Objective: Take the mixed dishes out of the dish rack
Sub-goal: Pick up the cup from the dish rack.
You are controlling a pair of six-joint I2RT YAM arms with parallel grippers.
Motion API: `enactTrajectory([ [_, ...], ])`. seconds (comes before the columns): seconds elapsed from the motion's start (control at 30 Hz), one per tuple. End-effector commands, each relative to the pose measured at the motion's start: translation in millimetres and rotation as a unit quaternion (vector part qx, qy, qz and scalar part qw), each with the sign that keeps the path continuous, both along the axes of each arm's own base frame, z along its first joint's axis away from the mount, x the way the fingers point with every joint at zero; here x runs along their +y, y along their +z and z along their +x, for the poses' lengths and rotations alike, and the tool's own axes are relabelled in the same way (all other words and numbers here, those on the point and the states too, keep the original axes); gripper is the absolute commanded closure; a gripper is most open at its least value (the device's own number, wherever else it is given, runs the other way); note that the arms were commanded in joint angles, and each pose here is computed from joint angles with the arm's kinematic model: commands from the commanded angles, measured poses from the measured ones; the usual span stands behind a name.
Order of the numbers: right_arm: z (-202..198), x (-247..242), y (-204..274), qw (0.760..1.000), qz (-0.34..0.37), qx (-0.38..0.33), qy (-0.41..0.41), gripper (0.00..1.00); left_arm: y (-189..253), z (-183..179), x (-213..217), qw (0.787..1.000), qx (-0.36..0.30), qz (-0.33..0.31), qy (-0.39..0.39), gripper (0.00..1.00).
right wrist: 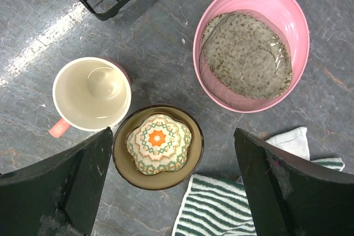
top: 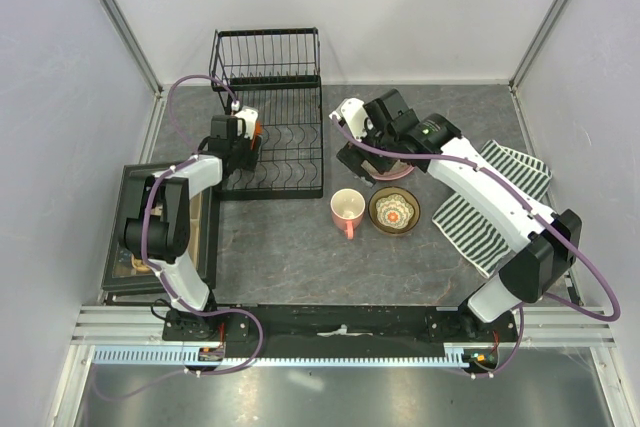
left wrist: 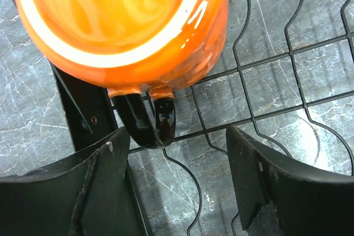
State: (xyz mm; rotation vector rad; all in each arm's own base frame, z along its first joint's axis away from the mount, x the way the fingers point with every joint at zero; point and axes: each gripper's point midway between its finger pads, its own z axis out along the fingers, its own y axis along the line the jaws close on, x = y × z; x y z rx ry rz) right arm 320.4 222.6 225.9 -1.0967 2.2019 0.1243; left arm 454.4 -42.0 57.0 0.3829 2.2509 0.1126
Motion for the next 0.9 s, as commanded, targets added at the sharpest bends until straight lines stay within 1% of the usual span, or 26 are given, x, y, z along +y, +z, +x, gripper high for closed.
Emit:
enactTrajectory([
  [0.0,1.4,0.5,3.8,1.0,0.01,-0.009,0.001,0.02,24.9,12.6,10.9,0.998,-0.05,-0.011,0.039,0.27],
  [0.07,0.9,-0.6,1.9,1.0,0.008,-0.007,0.0,0.02,28.1,13.4,11.8,0.997,-0.056,-0.015,0.041,0.29],
  [0.3,-1.1,-0.8,-5.8,1.0,0.004,0.002,0.002,0.02,31.0,13.9,15.2,0.997,-0.062,-0.026,0.048,0.31],
  [0.6,-0.6,-0.9,-7.1,1.0,0.002,0.003,0.002,0.02,30.5,23.0,7.5,0.996,-0.054,-0.055,0.043,0.4],
  [0.67,-1.9,-1.1,-7.3,1.0,0.002,0.004,0.003,0.02,31.3,24.3,5.3,0.996,-0.054,-0.058,0.038,0.43],
  [0.83,-1.4,-0.8,-10.6,1.0,-0.002,0.007,0.004,0.02,34.5,29.0,3.5,0.996,-0.059,-0.059,0.032,0.45],
  [0.87,-0.7,-0.4,-10.4,1.0,-0.002,0.006,0.004,0.02,34.7,29.3,2.8,0.996,-0.061,-0.061,0.031,0.47],
])
